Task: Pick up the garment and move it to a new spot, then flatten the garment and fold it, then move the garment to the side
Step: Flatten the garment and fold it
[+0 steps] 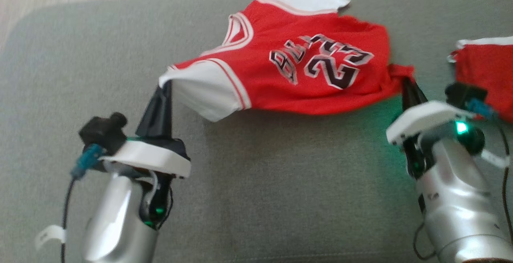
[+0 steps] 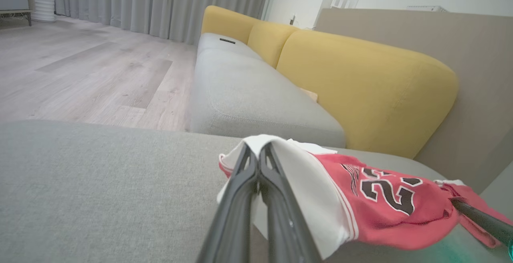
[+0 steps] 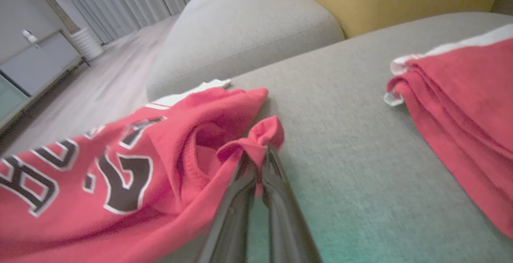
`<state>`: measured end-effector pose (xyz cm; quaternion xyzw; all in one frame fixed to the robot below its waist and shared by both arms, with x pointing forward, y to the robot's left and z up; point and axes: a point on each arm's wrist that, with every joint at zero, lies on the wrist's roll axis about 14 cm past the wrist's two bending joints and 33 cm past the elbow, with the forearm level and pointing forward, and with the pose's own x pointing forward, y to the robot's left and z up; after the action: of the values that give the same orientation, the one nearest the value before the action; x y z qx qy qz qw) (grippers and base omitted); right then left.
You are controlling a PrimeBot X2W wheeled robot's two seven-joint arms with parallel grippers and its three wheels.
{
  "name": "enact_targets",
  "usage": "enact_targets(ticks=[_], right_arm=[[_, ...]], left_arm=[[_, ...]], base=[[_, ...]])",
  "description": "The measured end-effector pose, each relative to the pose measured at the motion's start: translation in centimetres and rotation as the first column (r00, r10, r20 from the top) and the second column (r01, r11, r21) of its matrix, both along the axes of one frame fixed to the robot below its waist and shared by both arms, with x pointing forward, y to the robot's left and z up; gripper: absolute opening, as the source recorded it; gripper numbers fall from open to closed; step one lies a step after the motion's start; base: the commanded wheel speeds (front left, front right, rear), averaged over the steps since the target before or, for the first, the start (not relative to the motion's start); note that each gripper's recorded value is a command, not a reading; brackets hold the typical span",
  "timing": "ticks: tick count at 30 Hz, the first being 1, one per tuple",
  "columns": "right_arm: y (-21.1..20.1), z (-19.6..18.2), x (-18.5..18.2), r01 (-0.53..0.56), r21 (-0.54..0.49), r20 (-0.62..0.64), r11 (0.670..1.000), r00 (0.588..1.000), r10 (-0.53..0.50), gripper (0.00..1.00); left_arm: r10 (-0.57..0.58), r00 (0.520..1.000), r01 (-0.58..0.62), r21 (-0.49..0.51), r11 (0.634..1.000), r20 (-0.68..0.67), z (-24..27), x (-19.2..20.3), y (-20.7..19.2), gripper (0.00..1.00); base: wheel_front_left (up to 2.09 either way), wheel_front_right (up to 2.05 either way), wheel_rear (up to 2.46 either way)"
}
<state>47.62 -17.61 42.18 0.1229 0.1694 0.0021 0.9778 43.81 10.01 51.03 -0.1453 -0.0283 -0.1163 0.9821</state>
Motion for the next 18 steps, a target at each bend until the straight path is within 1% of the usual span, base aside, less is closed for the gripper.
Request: enact_targets(ticks=[2,3,5,8,10,13,16,18], right_arm=[[1.0,2.9,0.7,-0.032,0.033,0.066,0.999,0.997,0.029,0.0],[1.0,2.9,0.7,-0.032,0.033,0.066,0.999,0.997,0.029,0.0],[2.0,6.6,1.3,-0.073,0.045,0.148,0.996,0.987,0.066,0.0],[2.3,12.9,1.8,-0.124,0.05,0.273,0.991,0.956,0.106,0.0],[2.2,17.5,1.7,-0.156,0.039,0.356,0.987,0.925,0.132,0.0],[2.4,23.8,1.0,-0.193,0.027,0.468,0.981,0.869,0.159,0.0],[2.2,29.2,-0.1,-0.199,-0.011,0.567,0.98,0.806,0.17,0.0],[1.9,32.0,-0.7,-0.187,-0.026,0.615,0.982,0.771,0.163,0.0]], left_arm=[[-0.004,0.999,0.005,-0.024,1.0,0.031,1.3,0.1,0.1,0.0],[-0.004,0.999,0.005,-0.024,1.0,0.031,1.3,0.1,0.1,0.0],[-0.003,0.997,0.007,-0.05,0.999,0.075,3.1,0.7,0.2,0.0],[-0.02,0.981,0.035,-0.071,0.997,0.193,8.4,2.2,0.0,0.0],[-0.022,0.959,0.052,-0.1,0.994,0.283,13.2,3.2,0.1,0.0],[-0.021,0.918,0.085,-0.147,0.985,0.395,20.1,3.6,0.4,0.0],[0.002,0.88,0.077,-0.147,0.986,0.475,25.2,3.3,1.3,0.0],[0.031,0.855,0.06,-0.158,0.986,0.517,27.8,2.9,2.1,0.0]], base=[[0.0,0.0,0.0],[0.0,0.0,0.0],[0.0,0.0,0.0],[0.0,0.0,0.0],[0.0,0.0,0.0],[0.0,0.0,0.0],[0.0,0.0,0.0],[0.0,0.0,0.0]])
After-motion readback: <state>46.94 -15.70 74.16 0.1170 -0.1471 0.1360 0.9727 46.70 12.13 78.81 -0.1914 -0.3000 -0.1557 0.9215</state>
